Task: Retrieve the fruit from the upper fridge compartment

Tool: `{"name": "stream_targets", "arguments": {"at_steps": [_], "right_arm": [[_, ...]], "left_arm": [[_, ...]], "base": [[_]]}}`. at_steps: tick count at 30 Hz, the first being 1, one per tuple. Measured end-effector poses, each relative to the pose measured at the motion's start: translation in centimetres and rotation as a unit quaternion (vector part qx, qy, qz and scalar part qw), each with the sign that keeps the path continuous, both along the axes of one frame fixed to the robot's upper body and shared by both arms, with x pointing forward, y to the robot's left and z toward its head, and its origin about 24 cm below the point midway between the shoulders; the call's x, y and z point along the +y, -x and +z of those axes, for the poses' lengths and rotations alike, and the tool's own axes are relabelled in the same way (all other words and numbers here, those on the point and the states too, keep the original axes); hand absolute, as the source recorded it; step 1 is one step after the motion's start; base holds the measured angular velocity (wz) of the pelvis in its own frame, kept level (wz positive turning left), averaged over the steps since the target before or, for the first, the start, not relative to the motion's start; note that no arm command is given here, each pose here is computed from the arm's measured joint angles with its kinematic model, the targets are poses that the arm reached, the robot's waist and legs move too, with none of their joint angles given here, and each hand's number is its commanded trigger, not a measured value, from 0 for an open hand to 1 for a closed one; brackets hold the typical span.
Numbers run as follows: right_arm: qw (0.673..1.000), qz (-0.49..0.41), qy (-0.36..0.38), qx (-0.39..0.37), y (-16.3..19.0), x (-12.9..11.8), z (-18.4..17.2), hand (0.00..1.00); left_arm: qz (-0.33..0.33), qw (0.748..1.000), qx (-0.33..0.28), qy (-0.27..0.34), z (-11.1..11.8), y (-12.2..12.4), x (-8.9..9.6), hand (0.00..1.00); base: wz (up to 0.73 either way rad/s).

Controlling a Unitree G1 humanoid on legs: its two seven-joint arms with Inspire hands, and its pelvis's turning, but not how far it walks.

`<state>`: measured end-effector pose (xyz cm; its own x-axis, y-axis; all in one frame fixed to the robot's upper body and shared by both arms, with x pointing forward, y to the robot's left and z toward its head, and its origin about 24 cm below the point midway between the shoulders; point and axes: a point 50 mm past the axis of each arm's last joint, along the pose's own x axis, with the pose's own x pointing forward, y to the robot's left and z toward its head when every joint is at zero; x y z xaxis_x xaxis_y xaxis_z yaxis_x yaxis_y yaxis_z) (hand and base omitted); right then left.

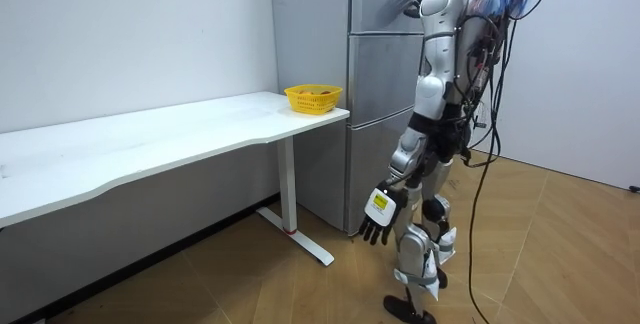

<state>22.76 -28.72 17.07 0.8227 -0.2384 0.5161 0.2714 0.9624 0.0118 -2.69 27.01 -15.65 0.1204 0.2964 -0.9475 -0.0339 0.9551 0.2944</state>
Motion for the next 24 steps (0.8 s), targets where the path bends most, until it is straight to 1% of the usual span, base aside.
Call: {"name": "stream_targets", "arguments": {"at_steps": [3, 14, 16, 21, 24], "right_arm": [[1.0, -0.001, -0.004, 0.004, -0.23, -0.12, -0.13, 0.0], [1.0, -0.008, -0.004, 0.002, -0.24, -0.35, -0.29, 0.0], [1.0, -0.014, -0.006, -0.001, -0.18, -0.45, -0.25, 0.0], [1.0, -0.028, -0.005, -0.004, -0.1, -0.54, -0.2, 0.0], [0.999, -0.05, -0.006, -0.002, 0.09, -0.77, -0.4, 0.0]], "left_arm": [[-0.011, 1.0, 0.003, 0.002, 0.03, -0.01, 0.05, 0.0], [-0.01, 1.0, 0.007, -0.007, 0.08, 0.31, 0.14, 0.0], [-0.018, 1.0, 0.011, -0.004, 0.03, 0.36, -0.04, 0.0], [-0.024, 1.0, 0.004, -0.005, 0.03, -0.13, -0.07, 0.0], [-0.025, 1.0, -0.001, -0.017, 0.09, -0.49, 0.01, 0.0]], "base": [[-0.04], [0.04], [0.1], [0.0], [0.02]]}}
